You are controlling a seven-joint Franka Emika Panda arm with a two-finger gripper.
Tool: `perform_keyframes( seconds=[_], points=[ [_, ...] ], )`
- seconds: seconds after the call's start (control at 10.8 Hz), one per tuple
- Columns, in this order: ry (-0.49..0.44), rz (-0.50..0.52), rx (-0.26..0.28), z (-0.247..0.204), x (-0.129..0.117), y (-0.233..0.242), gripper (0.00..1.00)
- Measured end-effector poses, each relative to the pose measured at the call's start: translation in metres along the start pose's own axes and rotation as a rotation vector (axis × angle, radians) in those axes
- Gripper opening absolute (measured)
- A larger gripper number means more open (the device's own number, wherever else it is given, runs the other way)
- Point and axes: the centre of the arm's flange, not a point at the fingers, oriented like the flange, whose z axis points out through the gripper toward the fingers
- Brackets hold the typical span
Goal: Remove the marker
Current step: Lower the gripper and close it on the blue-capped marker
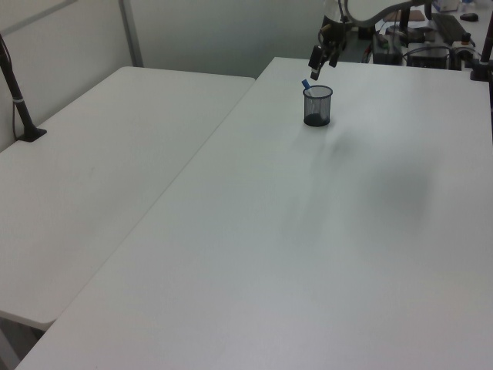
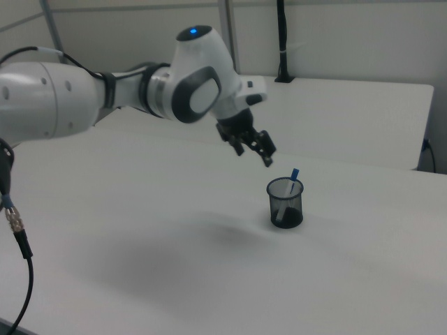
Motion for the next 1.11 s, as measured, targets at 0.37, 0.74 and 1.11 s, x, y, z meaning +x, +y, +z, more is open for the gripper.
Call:
perform_keyframes(
  seconds=[0.37,0.74,1.11],
  points=[
    [0.141,0.034,-0.012,0.042,0.014,0.027,0.93],
    [0.238,0.035,-0.012,0.08,0.019,0.029,0.73],
    [0.269,0.041,-0.015,0.094,0.019,0.034,0.52]
  ],
)
